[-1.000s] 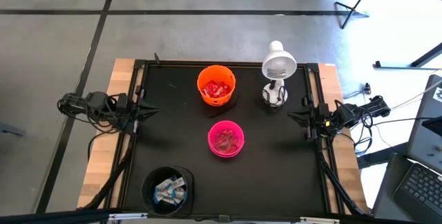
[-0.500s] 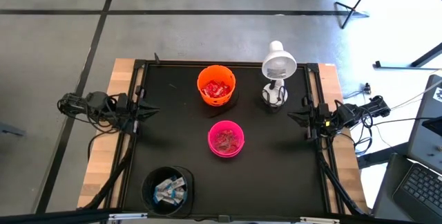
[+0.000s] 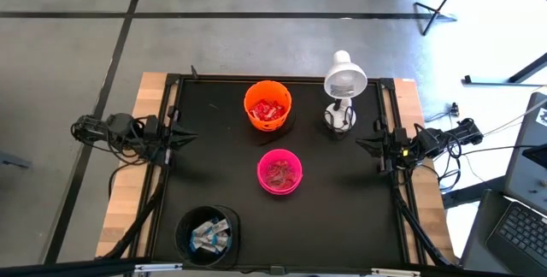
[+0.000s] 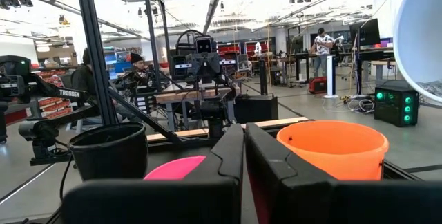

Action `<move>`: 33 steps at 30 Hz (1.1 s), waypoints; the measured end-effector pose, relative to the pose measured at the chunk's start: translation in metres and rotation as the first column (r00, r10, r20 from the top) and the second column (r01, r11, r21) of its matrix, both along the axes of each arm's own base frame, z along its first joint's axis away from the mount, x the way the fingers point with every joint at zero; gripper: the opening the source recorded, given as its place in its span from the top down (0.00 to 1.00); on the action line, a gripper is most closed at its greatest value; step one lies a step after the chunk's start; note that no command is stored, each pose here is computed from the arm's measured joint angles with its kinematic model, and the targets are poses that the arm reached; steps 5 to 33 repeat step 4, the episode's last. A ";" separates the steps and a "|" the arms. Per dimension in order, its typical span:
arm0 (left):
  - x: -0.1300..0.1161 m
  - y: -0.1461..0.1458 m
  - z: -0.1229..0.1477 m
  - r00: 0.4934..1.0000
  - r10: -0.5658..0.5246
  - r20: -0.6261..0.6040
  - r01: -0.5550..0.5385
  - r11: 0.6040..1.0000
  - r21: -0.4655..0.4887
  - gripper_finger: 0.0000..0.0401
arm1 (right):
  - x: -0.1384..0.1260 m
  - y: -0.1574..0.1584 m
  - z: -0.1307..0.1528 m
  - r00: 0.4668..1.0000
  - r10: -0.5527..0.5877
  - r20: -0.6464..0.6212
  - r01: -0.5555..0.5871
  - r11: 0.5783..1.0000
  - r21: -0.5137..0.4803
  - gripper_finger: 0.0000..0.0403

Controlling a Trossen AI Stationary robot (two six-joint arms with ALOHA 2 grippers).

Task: Sort candy
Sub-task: Return to Home Position

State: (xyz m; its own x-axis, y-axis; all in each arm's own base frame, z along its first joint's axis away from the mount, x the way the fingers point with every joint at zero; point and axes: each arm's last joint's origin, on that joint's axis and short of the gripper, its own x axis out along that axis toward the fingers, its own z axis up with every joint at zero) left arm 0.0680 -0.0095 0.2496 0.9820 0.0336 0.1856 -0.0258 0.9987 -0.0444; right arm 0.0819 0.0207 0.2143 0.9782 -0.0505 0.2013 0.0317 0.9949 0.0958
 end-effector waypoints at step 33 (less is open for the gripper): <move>0.000 0.000 0.000 1.000 0.000 0.000 0.000 1.000 0.000 0.94 | 0.000 0.000 0.000 1.000 0.000 0.000 0.000 1.000 0.000 0.96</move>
